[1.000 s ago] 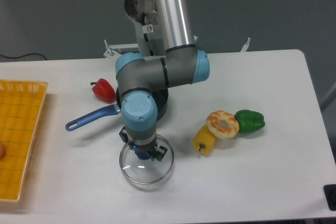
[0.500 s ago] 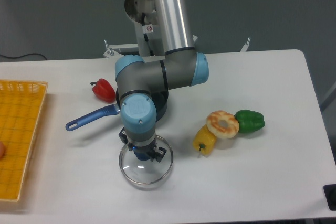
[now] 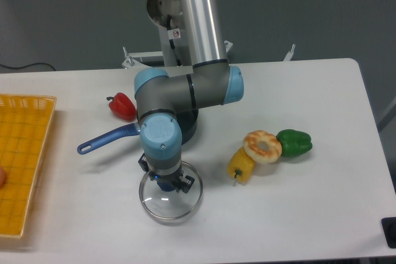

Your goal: Place the lid on the table

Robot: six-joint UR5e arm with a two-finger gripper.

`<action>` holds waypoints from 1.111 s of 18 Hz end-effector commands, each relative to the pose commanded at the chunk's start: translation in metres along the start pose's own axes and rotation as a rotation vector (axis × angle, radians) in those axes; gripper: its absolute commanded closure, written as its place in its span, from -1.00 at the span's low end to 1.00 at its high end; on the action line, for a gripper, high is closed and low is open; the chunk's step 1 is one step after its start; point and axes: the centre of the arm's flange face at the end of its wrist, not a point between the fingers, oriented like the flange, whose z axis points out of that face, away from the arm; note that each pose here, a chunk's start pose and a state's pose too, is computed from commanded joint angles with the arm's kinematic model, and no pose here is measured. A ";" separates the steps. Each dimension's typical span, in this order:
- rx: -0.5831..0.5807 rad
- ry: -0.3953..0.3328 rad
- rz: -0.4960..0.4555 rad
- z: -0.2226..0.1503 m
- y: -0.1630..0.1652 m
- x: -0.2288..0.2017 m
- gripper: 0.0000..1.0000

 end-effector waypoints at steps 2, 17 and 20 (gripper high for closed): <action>-0.004 0.003 0.001 0.004 -0.001 0.000 -0.05; -0.015 -0.016 0.015 0.010 -0.004 0.004 -0.34; -0.024 -0.019 0.017 0.013 -0.003 0.003 -0.46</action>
